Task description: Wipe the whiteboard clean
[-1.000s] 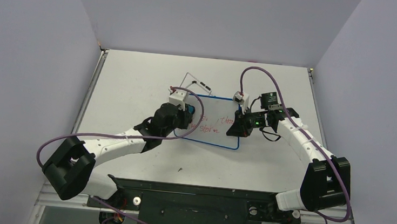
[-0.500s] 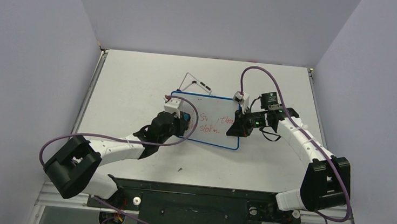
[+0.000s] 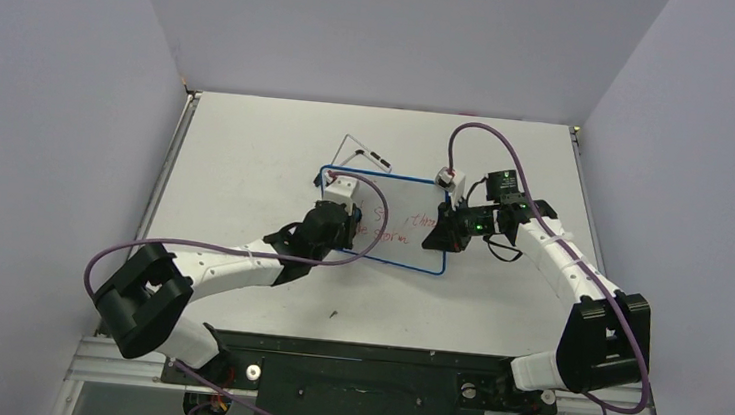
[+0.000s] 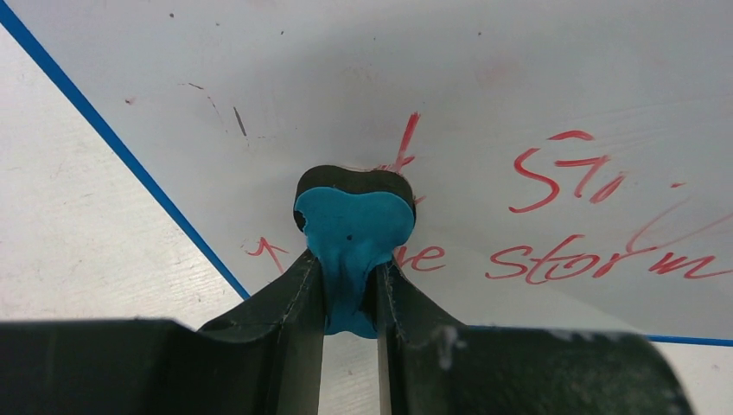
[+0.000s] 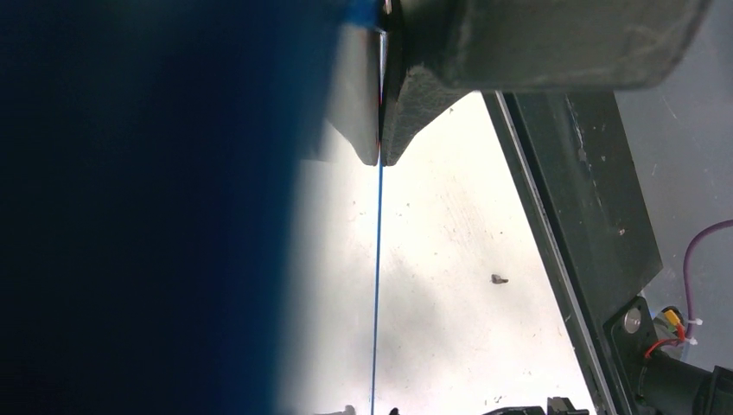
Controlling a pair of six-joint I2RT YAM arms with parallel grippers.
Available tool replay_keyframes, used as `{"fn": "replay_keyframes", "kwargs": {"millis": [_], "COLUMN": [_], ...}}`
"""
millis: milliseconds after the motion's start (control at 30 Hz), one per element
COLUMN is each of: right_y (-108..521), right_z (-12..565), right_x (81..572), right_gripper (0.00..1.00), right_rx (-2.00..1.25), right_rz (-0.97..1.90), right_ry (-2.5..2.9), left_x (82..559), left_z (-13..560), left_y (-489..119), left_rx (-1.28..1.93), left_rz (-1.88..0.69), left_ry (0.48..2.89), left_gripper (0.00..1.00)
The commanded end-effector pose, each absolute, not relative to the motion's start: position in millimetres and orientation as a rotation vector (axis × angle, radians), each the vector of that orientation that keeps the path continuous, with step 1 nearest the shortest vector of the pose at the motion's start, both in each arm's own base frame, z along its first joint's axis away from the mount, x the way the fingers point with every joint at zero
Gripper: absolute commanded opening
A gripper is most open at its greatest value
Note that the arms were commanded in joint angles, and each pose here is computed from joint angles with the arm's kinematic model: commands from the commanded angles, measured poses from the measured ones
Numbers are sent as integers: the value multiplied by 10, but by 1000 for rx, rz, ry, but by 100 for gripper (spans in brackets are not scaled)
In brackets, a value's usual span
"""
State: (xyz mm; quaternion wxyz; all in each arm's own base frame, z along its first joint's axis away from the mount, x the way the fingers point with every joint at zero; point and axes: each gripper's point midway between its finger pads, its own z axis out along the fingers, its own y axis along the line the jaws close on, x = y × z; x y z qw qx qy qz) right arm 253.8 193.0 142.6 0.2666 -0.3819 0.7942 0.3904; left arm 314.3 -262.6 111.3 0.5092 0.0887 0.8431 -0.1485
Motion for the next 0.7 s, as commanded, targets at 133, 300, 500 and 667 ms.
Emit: {"fn": "replay_keyframes", "kwargs": {"millis": [133,300,500,667], "right_y": [1935,1934,1933,1931], "right_z": [1283,1276,1277,1278], "right_x": [2238,2233,2234,2236], "right_gripper": [0,0,0,0], "right_rx": [-1144,-1143,-1143,-1143], "right_rz": [1070,1072,1073,1069], "right_ry": [2207,2210,2209,2209], "left_x": [3130,3051,3099,3177], "left_z": [1590,1242,1119,1306], "left_y": [-2912,-2777,-2459,-2449], "left_rx": [244,216,138,148], "left_rz": [-499,-463,-402,-433], "left_ry": [1930,1988,2009,1976], "left_gripper": [0,0,0,0]}}
